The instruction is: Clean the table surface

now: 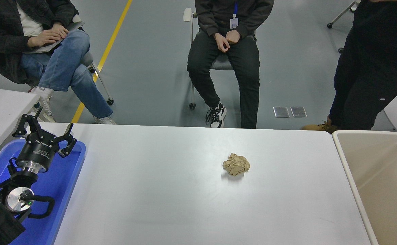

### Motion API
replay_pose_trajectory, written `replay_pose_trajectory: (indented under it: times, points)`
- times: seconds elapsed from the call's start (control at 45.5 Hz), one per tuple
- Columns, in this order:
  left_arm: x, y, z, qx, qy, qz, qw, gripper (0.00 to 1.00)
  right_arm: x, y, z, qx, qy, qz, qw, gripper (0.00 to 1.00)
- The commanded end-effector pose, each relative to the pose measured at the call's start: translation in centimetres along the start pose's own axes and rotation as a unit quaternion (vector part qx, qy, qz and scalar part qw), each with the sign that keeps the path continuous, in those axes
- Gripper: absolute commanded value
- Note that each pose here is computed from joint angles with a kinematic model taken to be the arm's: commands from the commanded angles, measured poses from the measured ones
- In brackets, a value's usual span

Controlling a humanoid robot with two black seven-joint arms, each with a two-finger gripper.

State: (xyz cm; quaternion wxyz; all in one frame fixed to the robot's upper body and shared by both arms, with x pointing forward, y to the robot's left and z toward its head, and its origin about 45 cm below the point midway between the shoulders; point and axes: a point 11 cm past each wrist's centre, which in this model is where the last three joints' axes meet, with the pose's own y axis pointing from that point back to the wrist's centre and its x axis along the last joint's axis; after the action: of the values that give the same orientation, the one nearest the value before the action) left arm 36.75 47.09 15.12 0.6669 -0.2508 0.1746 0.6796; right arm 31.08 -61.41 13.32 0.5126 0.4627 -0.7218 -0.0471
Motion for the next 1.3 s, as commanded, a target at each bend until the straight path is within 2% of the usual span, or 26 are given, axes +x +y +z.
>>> replay_pose_trajectory:
  times: [0.0,0.286,0.505,0.703,1.121,1.275]
  points:
    - [0.0,0.0,0.0,0.000,0.000,0.000,1.000,1.00,8.7,1.2,-6.3,0.064,-0.042,0.064,0.995,0.98]
    - [0.0,0.0,0.0,0.000,0.000,0.000,1.000,1.00,16.7,4.7,-13.6,0.167,-0.150,0.100,0.969,0.98]
    - [0.0,0.0,0.0,0.000,0.000,0.000,1.000,1.00,18.9,6.7,-17.8,0.234,-0.255,0.093,0.934,0.98]
    - [0.0,0.0,0.0,0.000,0.000,0.000,1.000,1.00,19.3,8.6,-21.8,0.300,-0.371,0.055,0.877,0.98]
    - [0.0,0.0,0.1,0.000,-0.001,0.000,1.000,1.00,18.2,15.0,-31.3,0.438,-0.447,-0.045,0.778,0.98]
    - [0.0,0.0,0.0,0.000,0.000,0.000,1.000,1.00,16.7,16.1,-33.4,0.463,-0.467,-0.073,0.749,0.98]
